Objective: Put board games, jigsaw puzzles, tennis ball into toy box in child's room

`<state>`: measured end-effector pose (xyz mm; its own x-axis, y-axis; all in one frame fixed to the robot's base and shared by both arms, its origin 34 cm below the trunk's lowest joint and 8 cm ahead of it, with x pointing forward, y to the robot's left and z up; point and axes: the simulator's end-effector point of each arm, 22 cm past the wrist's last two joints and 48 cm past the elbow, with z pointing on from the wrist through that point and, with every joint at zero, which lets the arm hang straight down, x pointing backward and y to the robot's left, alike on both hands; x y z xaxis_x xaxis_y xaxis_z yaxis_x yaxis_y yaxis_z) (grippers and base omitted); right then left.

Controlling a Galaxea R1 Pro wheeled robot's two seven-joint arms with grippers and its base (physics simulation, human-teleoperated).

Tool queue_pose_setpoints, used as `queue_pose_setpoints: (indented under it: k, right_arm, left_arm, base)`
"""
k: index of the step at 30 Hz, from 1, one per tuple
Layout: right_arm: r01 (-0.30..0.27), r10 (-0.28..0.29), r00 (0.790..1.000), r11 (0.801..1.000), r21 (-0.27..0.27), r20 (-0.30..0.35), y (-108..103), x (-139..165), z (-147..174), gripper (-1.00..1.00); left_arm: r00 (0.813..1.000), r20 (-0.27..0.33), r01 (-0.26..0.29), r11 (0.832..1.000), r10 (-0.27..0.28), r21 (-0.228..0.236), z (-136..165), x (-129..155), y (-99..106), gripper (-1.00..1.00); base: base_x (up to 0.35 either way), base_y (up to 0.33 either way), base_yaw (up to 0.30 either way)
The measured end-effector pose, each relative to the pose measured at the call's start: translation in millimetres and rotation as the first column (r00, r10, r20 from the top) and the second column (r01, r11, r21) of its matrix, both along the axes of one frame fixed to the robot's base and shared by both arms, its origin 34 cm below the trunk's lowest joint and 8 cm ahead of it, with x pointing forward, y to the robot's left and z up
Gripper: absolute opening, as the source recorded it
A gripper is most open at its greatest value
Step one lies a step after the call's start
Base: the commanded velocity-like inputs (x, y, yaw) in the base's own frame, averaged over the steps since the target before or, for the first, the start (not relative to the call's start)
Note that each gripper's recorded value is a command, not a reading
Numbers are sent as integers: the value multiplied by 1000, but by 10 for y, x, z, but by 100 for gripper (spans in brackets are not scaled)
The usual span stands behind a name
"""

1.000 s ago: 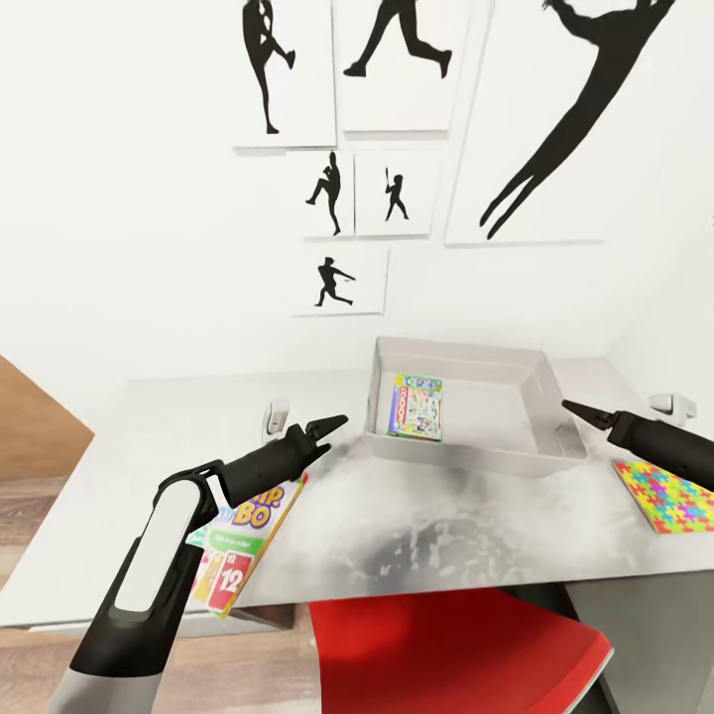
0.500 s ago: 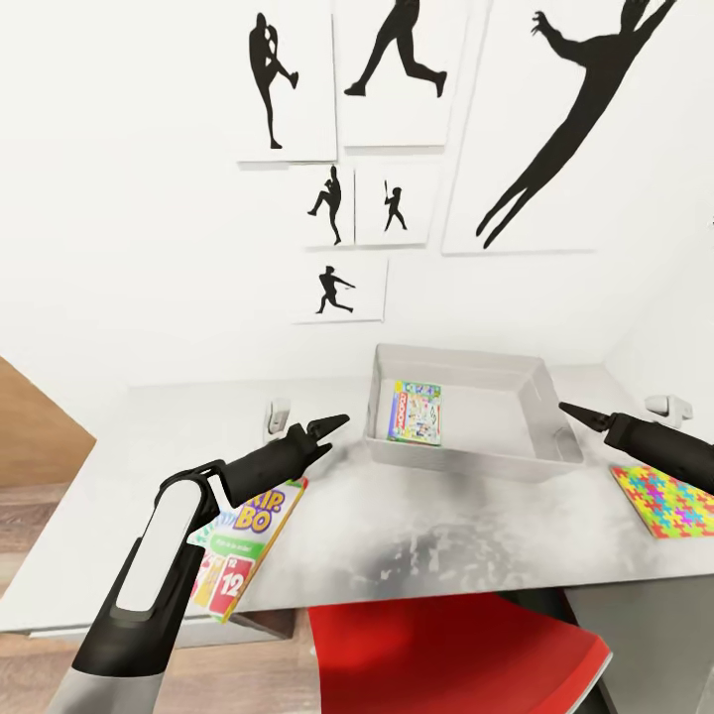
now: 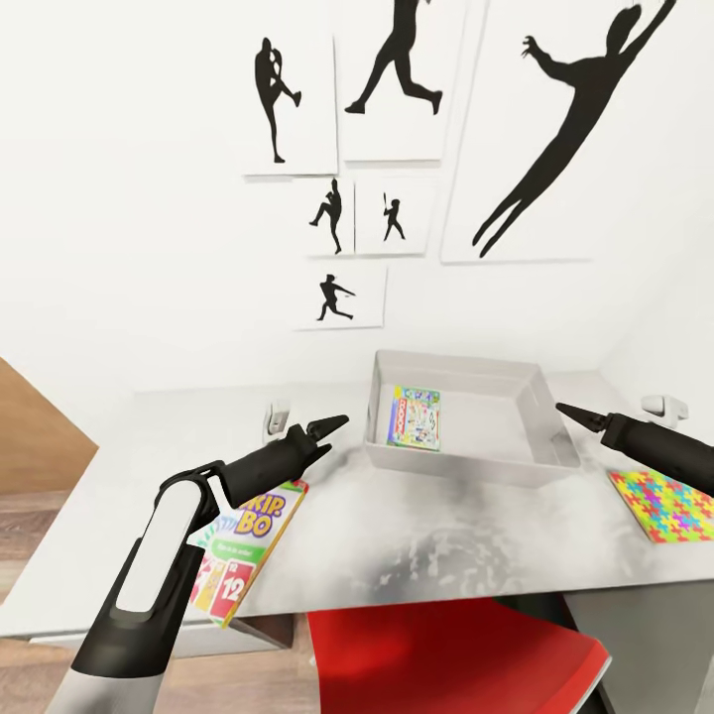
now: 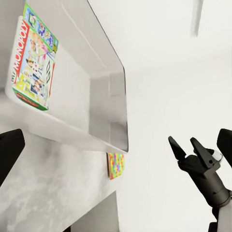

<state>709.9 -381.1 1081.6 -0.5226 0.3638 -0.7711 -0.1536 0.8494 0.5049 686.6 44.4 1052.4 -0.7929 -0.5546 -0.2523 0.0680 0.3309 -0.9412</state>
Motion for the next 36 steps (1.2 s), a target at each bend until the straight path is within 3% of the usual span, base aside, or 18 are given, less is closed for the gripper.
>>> queue_pose_setpoints:
  k: [36]
  right_arm:
    - [-4, 4, 998, 1000, 3, 58, 25, -54, 343, 100]
  left_arm:
    - [999, 50, -5, 1000, 5, 8, 300, -39, 7, 100]
  base:
    - [0, 0, 0]
